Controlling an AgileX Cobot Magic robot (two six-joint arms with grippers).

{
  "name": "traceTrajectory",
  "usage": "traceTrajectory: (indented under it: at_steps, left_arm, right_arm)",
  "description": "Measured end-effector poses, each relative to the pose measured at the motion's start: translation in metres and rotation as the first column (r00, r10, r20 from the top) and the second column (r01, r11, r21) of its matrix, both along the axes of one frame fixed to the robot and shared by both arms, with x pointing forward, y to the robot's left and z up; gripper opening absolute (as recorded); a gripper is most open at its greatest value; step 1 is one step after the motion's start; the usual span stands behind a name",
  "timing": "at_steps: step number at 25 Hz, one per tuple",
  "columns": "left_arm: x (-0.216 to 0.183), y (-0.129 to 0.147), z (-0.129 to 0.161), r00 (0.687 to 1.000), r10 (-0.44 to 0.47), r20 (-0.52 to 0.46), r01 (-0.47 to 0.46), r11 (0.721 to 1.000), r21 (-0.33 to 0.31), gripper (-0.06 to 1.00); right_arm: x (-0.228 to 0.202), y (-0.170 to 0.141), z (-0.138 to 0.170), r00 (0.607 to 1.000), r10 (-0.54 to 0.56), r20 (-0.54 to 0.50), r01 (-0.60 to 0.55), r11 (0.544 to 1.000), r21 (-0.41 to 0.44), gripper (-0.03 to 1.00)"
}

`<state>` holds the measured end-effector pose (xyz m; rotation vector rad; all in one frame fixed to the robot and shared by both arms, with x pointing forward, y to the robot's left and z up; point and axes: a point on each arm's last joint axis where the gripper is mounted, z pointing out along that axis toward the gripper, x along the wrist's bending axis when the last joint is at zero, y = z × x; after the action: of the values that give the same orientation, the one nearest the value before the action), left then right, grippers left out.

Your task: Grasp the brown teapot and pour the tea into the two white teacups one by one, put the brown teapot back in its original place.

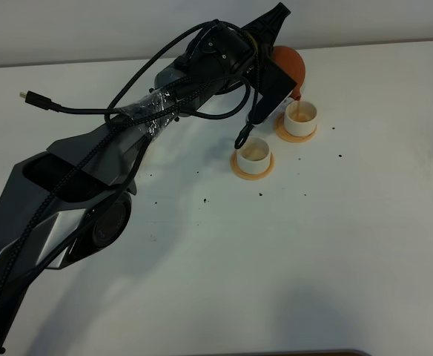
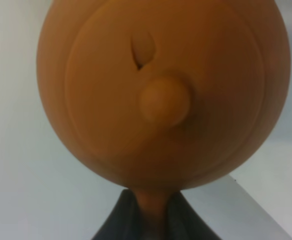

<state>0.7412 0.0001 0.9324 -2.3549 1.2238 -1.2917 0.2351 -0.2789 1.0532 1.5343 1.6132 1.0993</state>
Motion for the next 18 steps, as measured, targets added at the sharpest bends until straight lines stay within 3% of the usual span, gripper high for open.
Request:
traceTrajectory:
  at_steps: [18]
  left_arm:
    - [-0.0008,-0.0081,0.0034,0.993,-0.101,0.066,0.098,0.994,0.053,0.11]
  right_arm:
    - [0.0000,0.0000,0.0000,1.000,0.000,0.000,0.000,1.000,0.000,0.24]
